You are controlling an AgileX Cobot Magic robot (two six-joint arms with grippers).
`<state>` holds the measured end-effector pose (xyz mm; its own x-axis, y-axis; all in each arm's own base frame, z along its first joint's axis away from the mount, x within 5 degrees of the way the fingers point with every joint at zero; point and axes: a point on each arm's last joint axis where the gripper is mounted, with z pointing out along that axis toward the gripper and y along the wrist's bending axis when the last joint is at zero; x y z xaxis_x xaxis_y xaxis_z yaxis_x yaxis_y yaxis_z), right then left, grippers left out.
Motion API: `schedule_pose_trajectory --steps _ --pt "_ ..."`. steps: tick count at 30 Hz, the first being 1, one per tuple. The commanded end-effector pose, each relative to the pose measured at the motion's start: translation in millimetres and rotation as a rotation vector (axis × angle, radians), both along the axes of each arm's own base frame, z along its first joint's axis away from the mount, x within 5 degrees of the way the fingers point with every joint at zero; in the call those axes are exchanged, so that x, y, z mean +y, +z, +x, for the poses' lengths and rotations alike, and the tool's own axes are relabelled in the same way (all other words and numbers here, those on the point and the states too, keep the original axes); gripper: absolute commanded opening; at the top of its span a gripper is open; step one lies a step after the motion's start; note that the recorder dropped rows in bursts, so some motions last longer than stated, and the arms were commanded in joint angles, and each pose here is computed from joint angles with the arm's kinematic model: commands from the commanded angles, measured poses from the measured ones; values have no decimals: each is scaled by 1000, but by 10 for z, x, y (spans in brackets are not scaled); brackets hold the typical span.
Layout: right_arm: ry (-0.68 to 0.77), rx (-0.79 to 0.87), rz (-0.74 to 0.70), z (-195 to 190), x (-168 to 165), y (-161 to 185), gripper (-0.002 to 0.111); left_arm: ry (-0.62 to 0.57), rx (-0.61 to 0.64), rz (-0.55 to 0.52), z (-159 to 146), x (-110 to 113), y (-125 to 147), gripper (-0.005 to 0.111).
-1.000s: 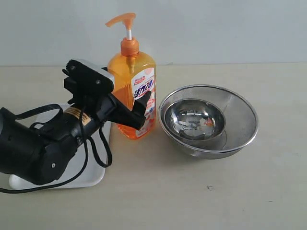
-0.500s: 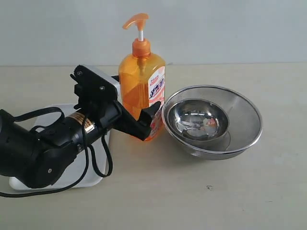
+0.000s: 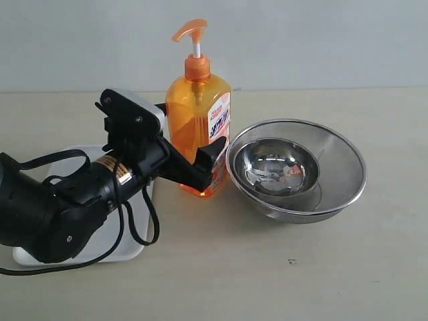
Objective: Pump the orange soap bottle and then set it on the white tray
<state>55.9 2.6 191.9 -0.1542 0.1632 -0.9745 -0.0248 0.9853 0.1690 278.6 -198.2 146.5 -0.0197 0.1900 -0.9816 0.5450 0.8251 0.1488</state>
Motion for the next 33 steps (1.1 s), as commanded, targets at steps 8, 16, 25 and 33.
schedule_pose_trajectory --steps 8,16,25,33 --pt "3 -14 -3 -3 1 12 0 6 -43 -21 61 -43 72 106" --pt "3 -14 -3 -3 1 12 0 47 -40 -36 101 -28 87 106" --pt "3 -14 -3 -3 1 12 0 68 -27 -46 230 -102 -13 106" --pt "3 -14 -3 -3 1 12 0 70 -65 -70 251 -114 34 106"
